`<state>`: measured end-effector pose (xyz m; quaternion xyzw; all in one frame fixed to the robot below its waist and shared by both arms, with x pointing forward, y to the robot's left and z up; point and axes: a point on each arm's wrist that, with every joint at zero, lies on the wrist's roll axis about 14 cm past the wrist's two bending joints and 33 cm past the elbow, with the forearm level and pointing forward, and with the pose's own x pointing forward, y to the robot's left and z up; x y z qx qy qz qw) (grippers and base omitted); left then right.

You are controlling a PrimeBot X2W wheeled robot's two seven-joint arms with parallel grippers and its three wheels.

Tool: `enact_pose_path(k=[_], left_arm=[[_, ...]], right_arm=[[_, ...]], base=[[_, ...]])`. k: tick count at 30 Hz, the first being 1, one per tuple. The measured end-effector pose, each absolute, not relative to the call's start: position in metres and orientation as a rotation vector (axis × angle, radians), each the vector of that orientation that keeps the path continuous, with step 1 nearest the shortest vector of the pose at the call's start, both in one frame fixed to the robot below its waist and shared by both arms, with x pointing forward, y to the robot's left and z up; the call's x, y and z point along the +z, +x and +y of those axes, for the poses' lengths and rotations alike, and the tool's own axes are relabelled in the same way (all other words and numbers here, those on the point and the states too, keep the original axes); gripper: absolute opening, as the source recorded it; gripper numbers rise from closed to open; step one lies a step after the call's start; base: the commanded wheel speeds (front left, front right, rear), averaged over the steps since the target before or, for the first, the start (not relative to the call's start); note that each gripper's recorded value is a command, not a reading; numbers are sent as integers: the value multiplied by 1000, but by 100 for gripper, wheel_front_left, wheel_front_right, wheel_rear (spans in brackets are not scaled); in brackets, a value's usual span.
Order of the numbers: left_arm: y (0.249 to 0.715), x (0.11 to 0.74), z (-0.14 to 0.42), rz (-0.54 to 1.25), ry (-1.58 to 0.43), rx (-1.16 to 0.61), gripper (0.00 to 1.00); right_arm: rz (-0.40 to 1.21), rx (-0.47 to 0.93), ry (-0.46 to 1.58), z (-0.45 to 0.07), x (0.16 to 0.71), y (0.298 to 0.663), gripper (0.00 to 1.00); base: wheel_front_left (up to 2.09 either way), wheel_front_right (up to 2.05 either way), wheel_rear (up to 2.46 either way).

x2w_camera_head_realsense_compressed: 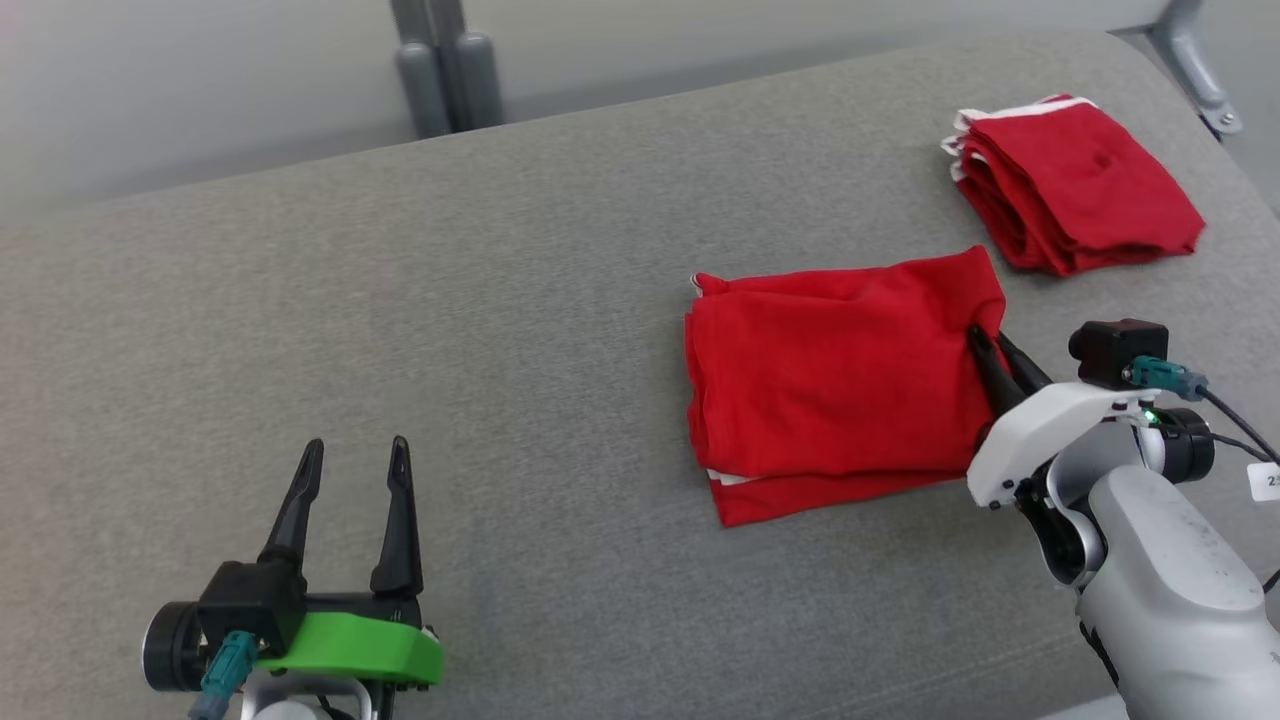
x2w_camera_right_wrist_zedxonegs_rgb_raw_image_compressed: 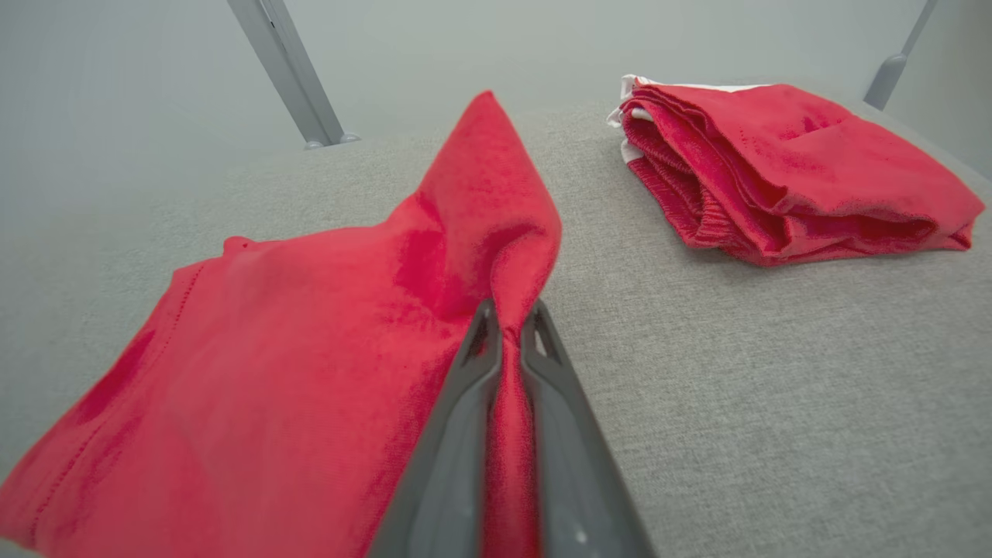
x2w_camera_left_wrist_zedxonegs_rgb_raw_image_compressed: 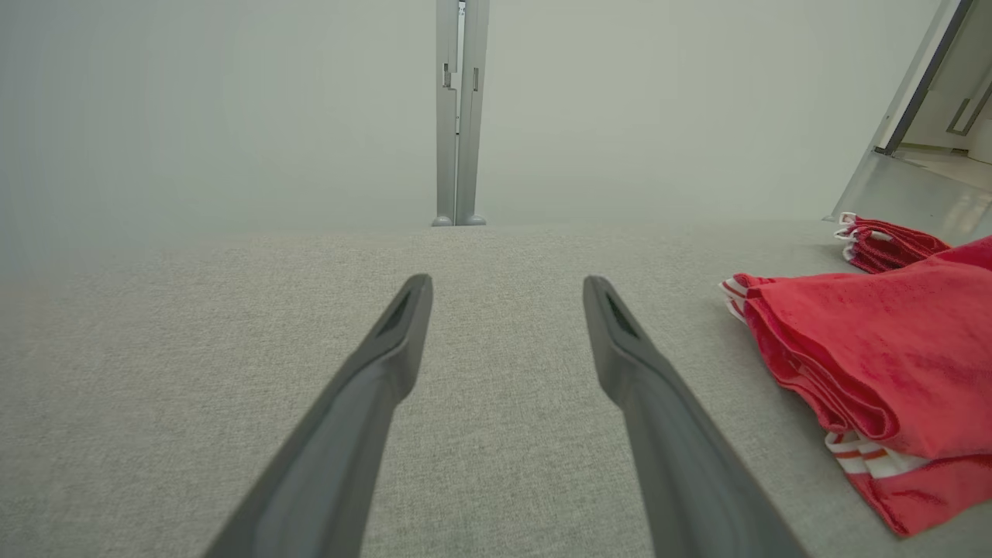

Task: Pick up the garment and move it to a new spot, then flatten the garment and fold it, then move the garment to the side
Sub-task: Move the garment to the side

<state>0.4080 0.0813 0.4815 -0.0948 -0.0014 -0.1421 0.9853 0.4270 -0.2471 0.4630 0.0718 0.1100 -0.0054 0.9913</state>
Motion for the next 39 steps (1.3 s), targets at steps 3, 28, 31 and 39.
enact_pose_path(k=[3,28,31,39], left_arm=[[420,482,57,-7,-194,-356,100],[432,456,83,47,-195,-276,100],[428,456,97,49,-191,-238,100],[422,448,117,71,-182,-183,100]], right_arm=[[206,-76,148,-270,467,417,0],[148,-165,-39,-336,526,499,0],[137,-166,-62,-340,535,514,0],[198,-193,-160,-360,531,536,0]], base=[[0,0,0],[0,0,0],[0,0,0],[0,0,0]])
